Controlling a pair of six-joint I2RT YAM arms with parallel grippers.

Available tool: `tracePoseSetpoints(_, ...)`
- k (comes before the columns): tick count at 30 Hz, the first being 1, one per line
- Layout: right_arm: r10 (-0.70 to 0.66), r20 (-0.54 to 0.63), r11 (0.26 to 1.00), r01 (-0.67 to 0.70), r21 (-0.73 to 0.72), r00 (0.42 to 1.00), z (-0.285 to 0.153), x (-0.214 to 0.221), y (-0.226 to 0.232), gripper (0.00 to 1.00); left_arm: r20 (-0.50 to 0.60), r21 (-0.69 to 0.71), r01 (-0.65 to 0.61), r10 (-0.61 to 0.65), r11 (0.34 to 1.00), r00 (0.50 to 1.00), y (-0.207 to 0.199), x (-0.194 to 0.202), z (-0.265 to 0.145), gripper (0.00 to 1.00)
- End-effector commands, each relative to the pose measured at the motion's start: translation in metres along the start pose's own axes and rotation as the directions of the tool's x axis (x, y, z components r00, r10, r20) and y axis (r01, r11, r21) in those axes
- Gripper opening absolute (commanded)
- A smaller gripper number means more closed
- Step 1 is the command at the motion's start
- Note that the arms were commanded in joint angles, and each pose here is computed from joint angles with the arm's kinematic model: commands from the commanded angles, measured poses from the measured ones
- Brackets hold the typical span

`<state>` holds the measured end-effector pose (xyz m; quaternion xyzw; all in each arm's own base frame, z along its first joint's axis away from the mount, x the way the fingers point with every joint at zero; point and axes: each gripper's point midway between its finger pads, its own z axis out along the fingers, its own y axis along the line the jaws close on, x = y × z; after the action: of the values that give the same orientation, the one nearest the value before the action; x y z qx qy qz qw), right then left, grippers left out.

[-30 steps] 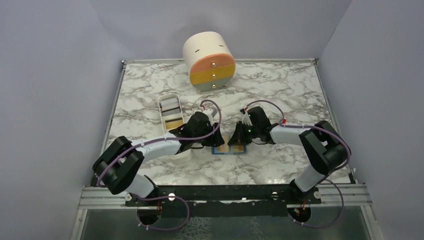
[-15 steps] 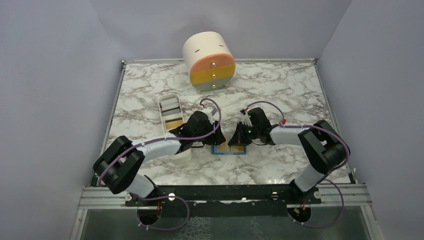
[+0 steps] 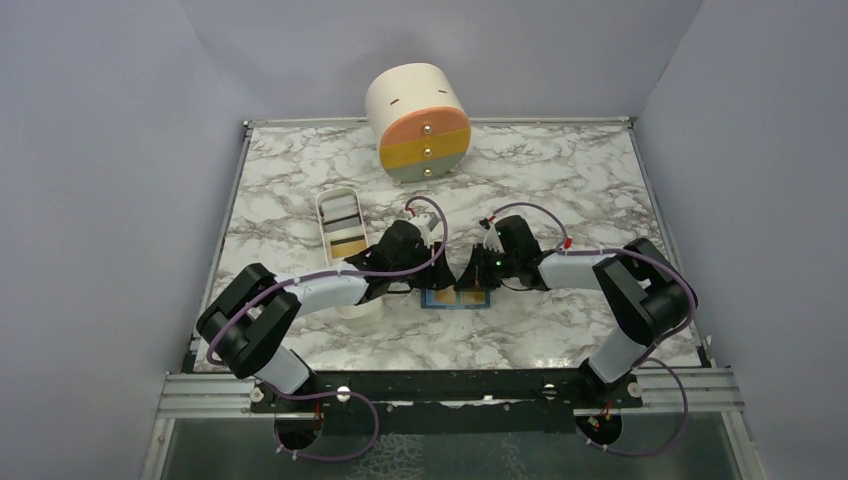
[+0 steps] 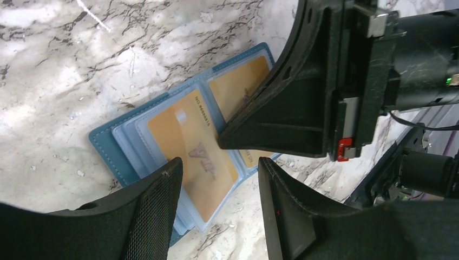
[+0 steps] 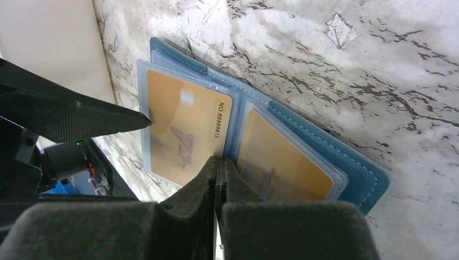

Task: Put the credit cards into the card holder
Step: Turn over the card slot in the card holder.

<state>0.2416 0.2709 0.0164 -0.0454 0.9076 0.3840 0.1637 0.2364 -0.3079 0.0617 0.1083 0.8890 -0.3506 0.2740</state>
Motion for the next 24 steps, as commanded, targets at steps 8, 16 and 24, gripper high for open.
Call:
tracePoseSetpoints(8,0.039,-0.073,0.993,-0.031,0.111,0.997,0.009,0.031,-0.037,0.01,0.035,-0.068,-0.061,0.064,0.996,0.997,0.003,-0.021,-0.012,0.58)
tracePoseSetpoints(16,0.049,-0.069,0.993,-0.041,0.109,0.996,0.009,0.029,-0.035,0.01,0.021,-0.137,-0.076,0.079,0.988,0.997,0.018,-0.016,-0.016,0.6)
tracePoseSetpoints(24,0.046,-0.062,0.993,-0.039,0.107,0.997,0.007,0.028,-0.033,0.01,0.019,-0.032,-0.017,0.018,0.999,1.0,0.004,-0.008,-0.008,0.59)
